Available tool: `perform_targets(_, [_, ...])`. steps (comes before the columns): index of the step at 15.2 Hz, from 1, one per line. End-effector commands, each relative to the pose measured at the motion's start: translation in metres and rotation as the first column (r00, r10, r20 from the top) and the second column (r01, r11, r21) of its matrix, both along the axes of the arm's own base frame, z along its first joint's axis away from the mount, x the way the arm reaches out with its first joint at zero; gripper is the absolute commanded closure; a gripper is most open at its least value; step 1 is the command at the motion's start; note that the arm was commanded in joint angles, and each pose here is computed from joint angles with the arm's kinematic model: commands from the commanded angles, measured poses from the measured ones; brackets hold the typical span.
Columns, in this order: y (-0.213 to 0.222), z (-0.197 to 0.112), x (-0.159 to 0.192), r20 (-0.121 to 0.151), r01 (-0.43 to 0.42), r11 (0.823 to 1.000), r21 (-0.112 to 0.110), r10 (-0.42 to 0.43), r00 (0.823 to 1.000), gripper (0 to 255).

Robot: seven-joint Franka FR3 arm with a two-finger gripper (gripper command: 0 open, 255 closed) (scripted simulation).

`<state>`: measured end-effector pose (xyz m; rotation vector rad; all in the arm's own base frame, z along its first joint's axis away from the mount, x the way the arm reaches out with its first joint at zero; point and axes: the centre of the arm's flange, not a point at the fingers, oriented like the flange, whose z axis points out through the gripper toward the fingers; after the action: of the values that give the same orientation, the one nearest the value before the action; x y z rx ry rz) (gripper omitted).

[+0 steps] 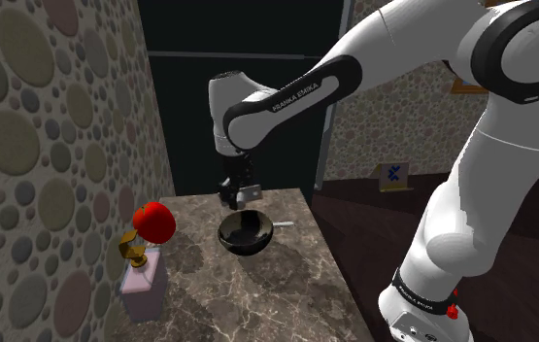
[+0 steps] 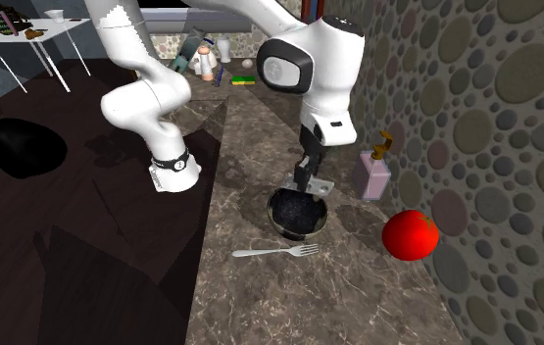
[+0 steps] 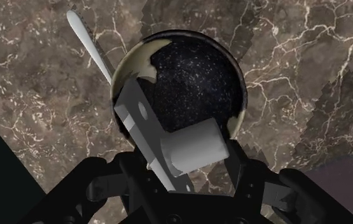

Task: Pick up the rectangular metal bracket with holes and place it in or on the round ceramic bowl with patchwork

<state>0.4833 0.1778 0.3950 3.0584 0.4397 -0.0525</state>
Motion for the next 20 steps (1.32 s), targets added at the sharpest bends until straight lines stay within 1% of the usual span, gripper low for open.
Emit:
perform_targets(1, [-0.013,-0.006,-0.005,0.0,-0.001,1.0,0.001,0.001,1.0,255])
perform_targets(14, [-0.013,-0.073,-0.005,0.0,-0.001,1.0,0.001,0.001,1.0,255])
perform_targets(20, [-0.013,-0.073,-0.005,0.0,-0.001,1.0,0.001,0.001,1.0,255])
